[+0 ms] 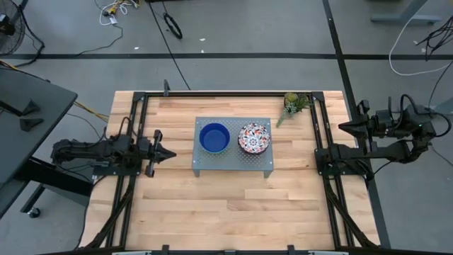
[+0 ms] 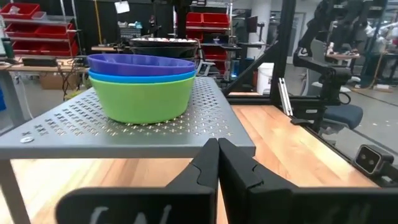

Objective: Pick & Place Mini bowls
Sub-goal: Return to Home Position

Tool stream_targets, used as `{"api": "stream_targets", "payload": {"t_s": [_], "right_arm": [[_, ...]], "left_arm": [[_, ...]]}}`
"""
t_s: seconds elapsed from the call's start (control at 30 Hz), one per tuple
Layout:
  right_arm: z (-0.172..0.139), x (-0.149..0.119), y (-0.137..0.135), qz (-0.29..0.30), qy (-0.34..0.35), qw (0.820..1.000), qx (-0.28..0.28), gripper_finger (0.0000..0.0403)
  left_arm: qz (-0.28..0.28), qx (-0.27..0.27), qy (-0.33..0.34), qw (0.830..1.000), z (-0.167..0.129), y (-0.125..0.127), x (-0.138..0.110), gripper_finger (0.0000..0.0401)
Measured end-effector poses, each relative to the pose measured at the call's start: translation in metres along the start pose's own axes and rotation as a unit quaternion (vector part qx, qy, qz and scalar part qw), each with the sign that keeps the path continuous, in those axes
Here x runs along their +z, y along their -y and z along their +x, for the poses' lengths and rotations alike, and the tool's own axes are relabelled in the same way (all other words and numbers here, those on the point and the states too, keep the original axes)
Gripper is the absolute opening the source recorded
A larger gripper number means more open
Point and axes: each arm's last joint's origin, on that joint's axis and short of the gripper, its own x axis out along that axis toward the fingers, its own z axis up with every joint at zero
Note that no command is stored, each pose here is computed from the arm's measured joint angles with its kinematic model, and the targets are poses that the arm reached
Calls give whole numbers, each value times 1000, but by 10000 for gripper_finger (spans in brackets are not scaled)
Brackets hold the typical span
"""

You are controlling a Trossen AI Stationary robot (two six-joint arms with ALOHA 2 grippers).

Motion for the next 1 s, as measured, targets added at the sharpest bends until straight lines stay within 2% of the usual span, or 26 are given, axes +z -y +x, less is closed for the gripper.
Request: {"api": "stream_targets", "payload": {"t_s": [0.23,1.0], "right_arm": [[0,0,0,0,0,1000,0,23],[0,0,0,0,0,1000,0,23]], "left_arm": [[-1,4,-9,1000,2,0,-1,30],[-2,3,3,1000,3,0,1,30]]}}
